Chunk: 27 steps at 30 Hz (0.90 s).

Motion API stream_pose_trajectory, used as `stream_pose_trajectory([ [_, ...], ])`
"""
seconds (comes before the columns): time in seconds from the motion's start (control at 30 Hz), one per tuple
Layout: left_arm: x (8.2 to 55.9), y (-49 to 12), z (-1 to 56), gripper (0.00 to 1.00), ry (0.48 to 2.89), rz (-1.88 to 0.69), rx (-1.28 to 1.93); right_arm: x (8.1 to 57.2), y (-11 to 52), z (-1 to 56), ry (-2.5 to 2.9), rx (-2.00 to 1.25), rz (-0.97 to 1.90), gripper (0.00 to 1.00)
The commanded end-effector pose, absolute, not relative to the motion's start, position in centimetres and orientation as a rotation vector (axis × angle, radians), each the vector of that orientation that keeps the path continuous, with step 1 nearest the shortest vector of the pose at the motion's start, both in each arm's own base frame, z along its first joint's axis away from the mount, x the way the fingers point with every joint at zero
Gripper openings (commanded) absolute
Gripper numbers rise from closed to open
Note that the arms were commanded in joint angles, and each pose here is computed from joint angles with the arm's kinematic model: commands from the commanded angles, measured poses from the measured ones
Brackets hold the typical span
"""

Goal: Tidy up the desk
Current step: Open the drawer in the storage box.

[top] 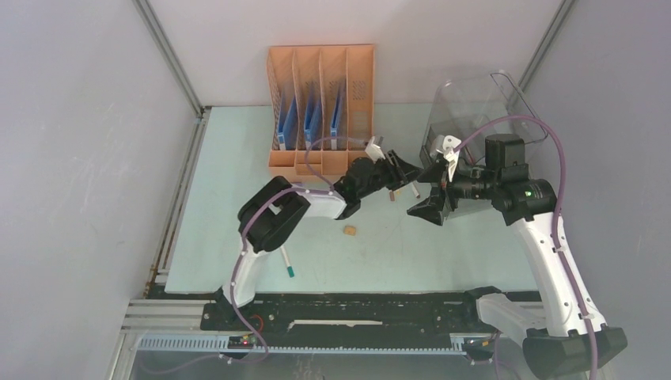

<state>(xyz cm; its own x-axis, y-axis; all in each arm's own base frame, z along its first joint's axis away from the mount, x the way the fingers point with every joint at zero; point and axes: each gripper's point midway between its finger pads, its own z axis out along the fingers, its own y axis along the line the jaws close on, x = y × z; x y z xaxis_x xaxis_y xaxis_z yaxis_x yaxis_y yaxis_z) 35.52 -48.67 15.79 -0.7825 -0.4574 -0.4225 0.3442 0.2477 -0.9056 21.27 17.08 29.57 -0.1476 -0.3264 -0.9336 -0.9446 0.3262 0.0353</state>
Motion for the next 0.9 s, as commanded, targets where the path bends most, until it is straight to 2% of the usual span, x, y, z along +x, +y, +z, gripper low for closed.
stream_pose_trajectory([
  [0.0,36.6,-51.6,17.0,0.48,1.85,-1.66,-0.155,21.6,17.0,30.2,1.648,-1.148,0.819,0.99],
  [0.17,38.2,-53.5,14.6,0.45,1.905,-1.622,-0.223,21.6,17.0,30.1,1.649,-1.155,0.807,0.99],
  [0.5,40.6,-55.9,13.4,0.37,1.923,-1.606,-0.282,21.6,17.1,29.9,1.652,-1.17,0.79,0.99],
  [0.87,41.4,-57.5,12.8,0.37,1.923,-1.654,-0.287,21.5,17.4,29.6,1.649,-1.193,0.789,0.99],
])
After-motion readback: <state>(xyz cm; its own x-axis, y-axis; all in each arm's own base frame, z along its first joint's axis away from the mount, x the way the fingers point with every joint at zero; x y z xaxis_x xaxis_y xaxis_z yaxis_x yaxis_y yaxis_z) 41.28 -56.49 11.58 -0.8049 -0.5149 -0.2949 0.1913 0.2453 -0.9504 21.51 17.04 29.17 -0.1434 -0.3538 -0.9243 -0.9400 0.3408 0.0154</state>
